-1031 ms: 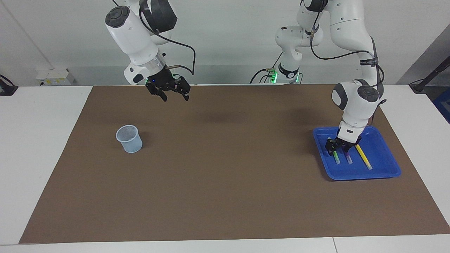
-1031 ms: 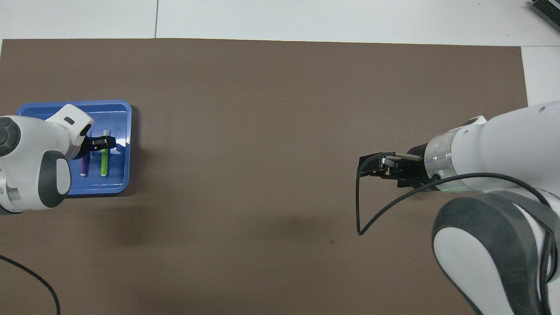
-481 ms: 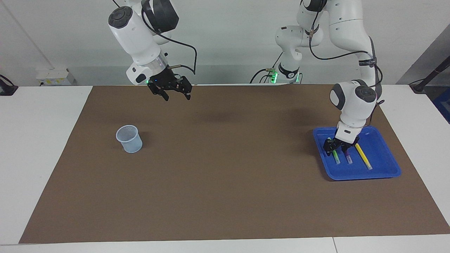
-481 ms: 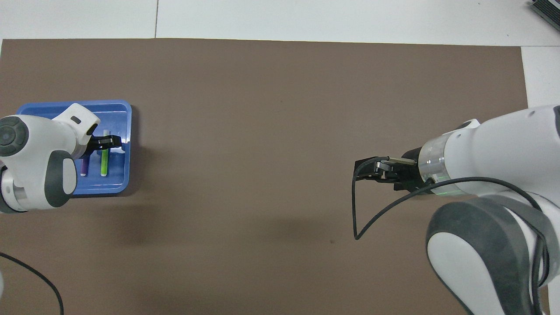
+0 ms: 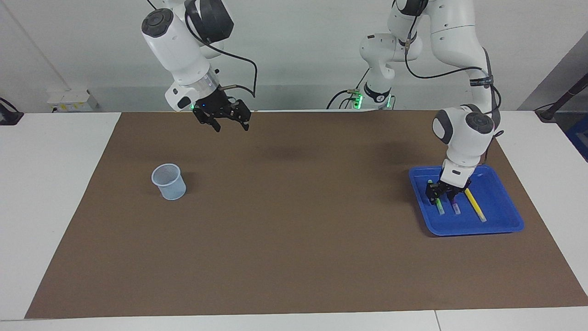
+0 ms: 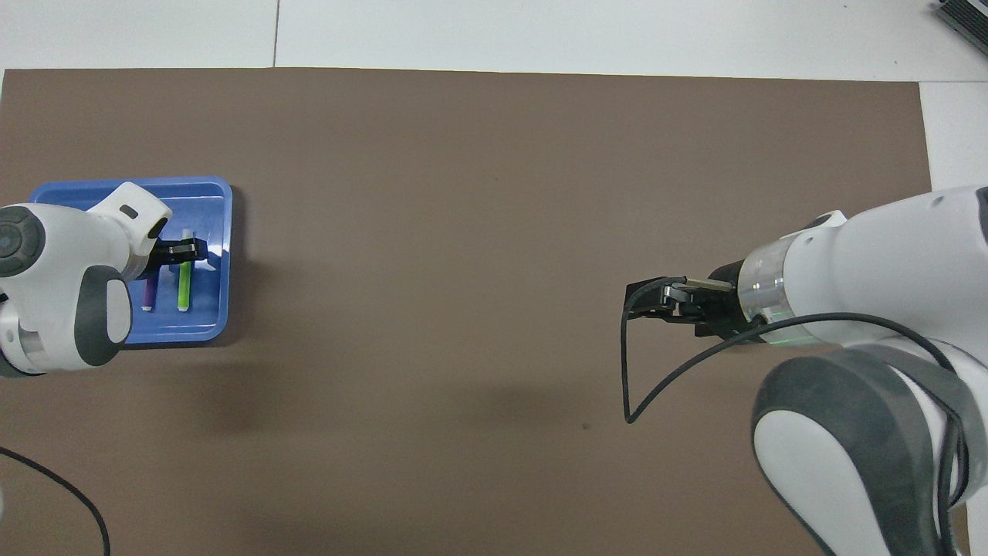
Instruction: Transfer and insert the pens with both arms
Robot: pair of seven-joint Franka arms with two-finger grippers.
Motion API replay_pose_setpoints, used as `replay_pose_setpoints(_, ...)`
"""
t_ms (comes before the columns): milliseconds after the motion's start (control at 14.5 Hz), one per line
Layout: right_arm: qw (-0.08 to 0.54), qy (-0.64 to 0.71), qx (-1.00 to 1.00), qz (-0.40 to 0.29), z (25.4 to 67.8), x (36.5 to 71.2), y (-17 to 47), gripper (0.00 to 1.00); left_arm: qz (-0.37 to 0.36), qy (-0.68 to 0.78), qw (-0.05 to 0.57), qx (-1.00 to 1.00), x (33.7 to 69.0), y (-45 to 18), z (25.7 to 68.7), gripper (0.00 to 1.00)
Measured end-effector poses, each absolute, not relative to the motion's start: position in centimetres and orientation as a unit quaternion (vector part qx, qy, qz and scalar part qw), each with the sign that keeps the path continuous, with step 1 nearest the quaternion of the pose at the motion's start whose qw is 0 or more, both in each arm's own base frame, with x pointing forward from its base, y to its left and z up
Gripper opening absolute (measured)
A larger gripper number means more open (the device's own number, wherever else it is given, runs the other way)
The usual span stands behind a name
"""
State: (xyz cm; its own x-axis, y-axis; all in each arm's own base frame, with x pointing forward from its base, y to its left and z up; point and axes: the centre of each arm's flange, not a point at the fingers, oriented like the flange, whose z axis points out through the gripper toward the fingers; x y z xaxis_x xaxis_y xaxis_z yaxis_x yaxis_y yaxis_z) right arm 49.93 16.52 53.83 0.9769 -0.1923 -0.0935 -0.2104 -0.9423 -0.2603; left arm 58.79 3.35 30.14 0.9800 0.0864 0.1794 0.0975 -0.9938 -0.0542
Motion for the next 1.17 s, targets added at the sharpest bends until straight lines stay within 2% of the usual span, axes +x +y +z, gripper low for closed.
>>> replay_pose_setpoints(275,0.136,0.102,-0.985,0.033,53.82,49.89,16.53,1.00,-0.096,-0.044,0.032,-0.994,59.07,3.30,28.97,0.70)
replay_pose_setpoints(344,0.136,0.102,-0.985,0.034,53.82,49.89,16.53,1.00,-0.098,-0.044,0.033,-0.994,59.13,3.43,29.09,0.62)
replay_pose_setpoints(481,0.135,0.102,-0.985,0.034,53.80,49.88,16.53,1.00,-0.098,-0.045,0.034,-0.994,59.14,3.52,29.12,0.59)
replay_pose_setpoints(550,0.135,0.102,-0.985,0.034,53.80,49.87,16.53,1.00,-0.099,-0.045,0.035,-0.993,59.17,3.69,29.19,0.51)
replay_pose_setpoints(619,0.135,0.102,-0.985,0.034,53.80,49.87,16.53,1.00,-0.099,-0.045,0.035,-0.993,59.17,3.66,29.18,0.51)
replay_pose_setpoints(756,0.136,0.104,-0.985,0.034,53.81,49.87,16.54,1.00,-0.100,-0.045,0.036,-0.993,59.22,3.85,29.29,0.40)
replay_pose_setpoints(825,0.136,0.109,-0.984,0.032,53.84,49.91,16.54,1.00,-0.100,-0.045,0.036,-0.993,59.22,3.86,29.30,0.40)
replay_pose_setpoints(894,0.137,0.114,-0.984,0.028,53.91,50.01,16.57,1.00,-0.101,-0.045,0.037,-0.993,59.24,3.95,29.36,0.32)
replay_pose_setpoints(1169,0.146,0.118,-0.982,0.024,54.02,50.13,16.69,1.00,-0.103,-0.044,0.036,-0.993,59.26,3.87,29.61,0.23)
